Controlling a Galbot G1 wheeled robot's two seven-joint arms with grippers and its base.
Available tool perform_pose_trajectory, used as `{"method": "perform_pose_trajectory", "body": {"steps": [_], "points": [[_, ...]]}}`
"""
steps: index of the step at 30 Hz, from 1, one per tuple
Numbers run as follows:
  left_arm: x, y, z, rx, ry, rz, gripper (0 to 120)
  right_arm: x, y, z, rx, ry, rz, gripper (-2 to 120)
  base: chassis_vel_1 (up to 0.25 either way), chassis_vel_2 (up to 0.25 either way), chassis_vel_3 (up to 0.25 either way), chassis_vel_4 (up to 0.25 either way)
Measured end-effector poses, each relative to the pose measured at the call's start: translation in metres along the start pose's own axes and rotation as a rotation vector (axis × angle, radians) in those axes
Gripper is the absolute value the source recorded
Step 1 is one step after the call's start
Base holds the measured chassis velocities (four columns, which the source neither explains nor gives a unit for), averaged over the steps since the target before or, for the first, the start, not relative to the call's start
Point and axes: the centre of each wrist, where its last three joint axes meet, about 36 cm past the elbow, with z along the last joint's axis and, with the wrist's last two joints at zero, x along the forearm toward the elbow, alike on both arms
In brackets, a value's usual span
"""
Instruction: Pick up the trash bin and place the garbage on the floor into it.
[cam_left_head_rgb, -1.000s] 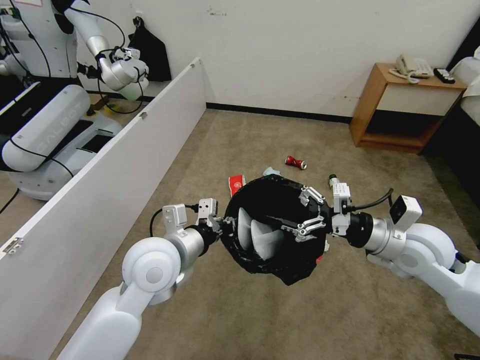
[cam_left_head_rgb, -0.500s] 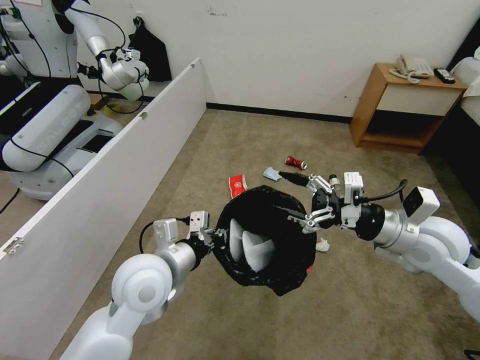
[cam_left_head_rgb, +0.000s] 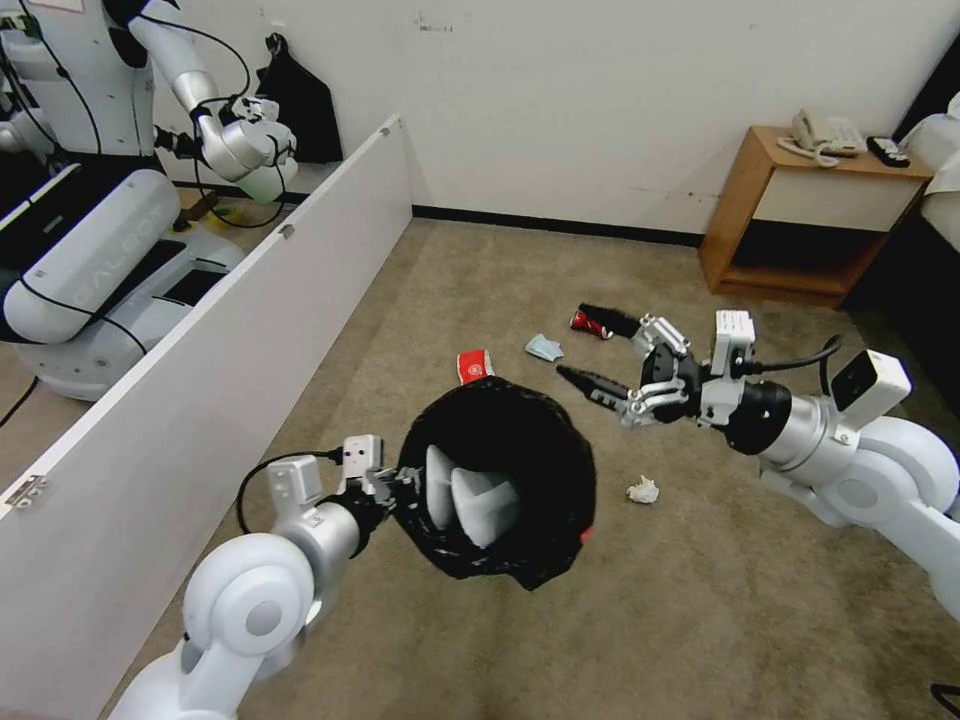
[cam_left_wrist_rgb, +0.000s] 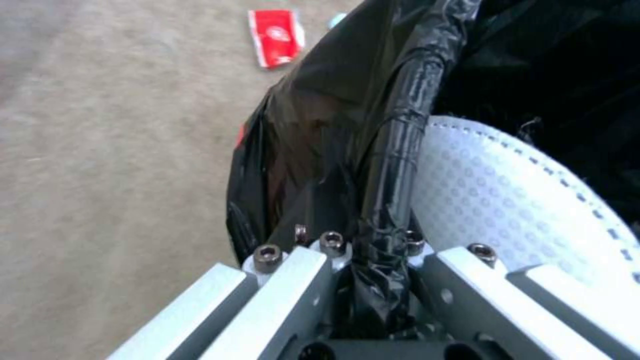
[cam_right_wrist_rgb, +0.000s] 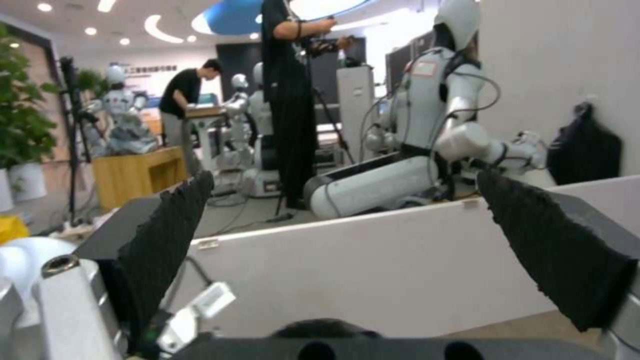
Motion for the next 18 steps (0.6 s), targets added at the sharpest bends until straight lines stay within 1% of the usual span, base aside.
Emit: {"method": "perform_pose_trajectory", "body": {"steps": [1,2,4,7,10,13,15,16,18], "points": [[0.003,0.003,0.0,0.002,-0.006,-0.014,0,0.002,-0.002,0.002,0.006,-0.001,0.012,100,0.0,0.0,0.0,0.0],[0.003,0.003,0.0,0.002,-0.006,-0.014,0,0.002,-0.002,0.002,0.006,-0.001,0.012,100,0.0,0.0,0.0,0.0],[0.01,0.01,-0.001,0.005,-0.026,-0.043,0,0.009,-0.006,0.01,0.031,0.003,0.07,100,0.0,0.0,0.0,0.0],[0.012,0.014,-0.003,0.007,-0.037,-0.059,0,0.013,-0.007,0.014,0.041,0.007,0.11,100,0.0,0.0,0.0,0.0],[0.017,0.023,-0.009,0.008,-0.064,-0.097,0,0.031,-0.015,0.026,0.067,0.019,0.224,100,0.0,0.0,0.0,0.0],[0.019,0.026,-0.01,0.011,-0.07,-0.107,0,0.038,-0.015,0.033,0.077,0.031,0.26,100,0.0,0.0,0.0,0.0],[0.022,0.031,-0.01,0.016,-0.078,-0.127,0,0.05,-0.013,0.05,0.089,0.056,0.318,100,0.0,0.0,0.0,0.0],[0.022,0.031,-0.01,0.016,-0.078,-0.127,0,0.05,-0.013,0.05,0.089,0.056,0.318,100,0.0,0.0,0.0,0.0],[0.029,0.037,-0.009,0.021,-0.087,-0.158,0,0.064,-0.001,0.081,0.068,0.079,0.387,100,0.0,0.0,0.0,0.0]]}}
